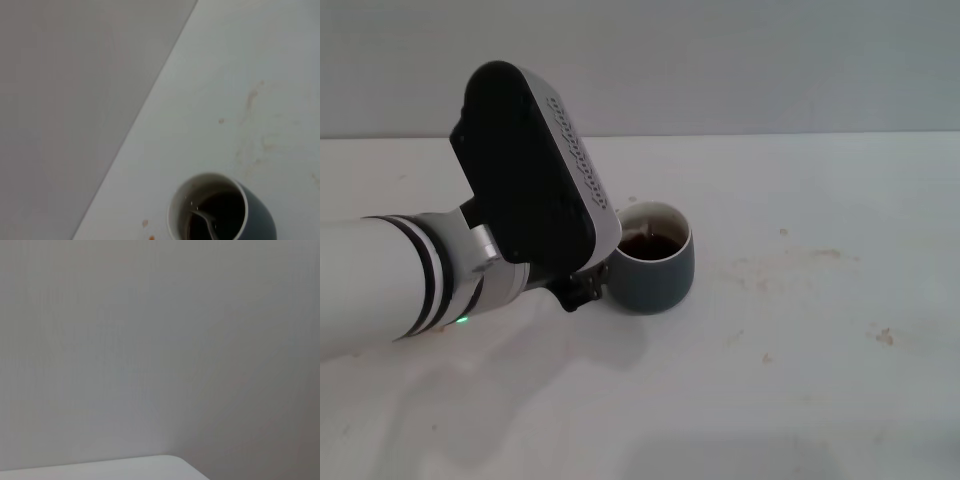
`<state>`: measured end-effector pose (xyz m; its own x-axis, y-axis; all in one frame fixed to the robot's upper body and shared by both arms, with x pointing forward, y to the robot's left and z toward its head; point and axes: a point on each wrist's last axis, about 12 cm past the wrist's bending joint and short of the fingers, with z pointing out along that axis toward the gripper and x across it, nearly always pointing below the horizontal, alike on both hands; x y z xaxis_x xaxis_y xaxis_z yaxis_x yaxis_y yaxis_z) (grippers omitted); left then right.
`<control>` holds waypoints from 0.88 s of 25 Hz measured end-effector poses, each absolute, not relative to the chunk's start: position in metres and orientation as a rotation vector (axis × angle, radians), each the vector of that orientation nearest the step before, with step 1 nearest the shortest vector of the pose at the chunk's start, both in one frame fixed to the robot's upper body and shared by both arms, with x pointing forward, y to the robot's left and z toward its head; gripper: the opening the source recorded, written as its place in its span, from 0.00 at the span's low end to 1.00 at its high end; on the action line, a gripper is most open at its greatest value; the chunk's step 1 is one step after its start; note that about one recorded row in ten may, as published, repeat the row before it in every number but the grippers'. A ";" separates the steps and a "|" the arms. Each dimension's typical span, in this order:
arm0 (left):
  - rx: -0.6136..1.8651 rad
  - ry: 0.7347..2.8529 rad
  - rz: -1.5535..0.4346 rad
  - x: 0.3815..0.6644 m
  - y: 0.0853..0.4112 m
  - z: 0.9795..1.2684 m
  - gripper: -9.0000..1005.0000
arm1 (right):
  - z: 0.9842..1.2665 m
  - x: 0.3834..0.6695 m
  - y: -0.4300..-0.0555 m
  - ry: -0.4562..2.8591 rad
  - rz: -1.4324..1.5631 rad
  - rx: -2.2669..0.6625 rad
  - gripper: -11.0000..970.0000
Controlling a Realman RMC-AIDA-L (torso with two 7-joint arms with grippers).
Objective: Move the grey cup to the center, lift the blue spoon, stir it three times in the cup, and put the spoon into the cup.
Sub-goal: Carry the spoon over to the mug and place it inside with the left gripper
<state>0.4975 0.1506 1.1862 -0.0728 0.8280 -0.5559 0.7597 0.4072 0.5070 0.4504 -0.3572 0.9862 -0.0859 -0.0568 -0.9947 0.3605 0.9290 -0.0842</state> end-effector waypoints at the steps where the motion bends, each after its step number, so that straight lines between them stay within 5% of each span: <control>1: 1.366 1.840 0.105 0.497 0.151 1.186 0.18 | 0.986 0.450 -0.357 1.624 -0.352 0.238 0.01; 22: 1.440 1.841 0.140 0.519 0.146 1.166 0.18 | 0.986 0.451 -0.352 1.626 -0.333 0.231 0.01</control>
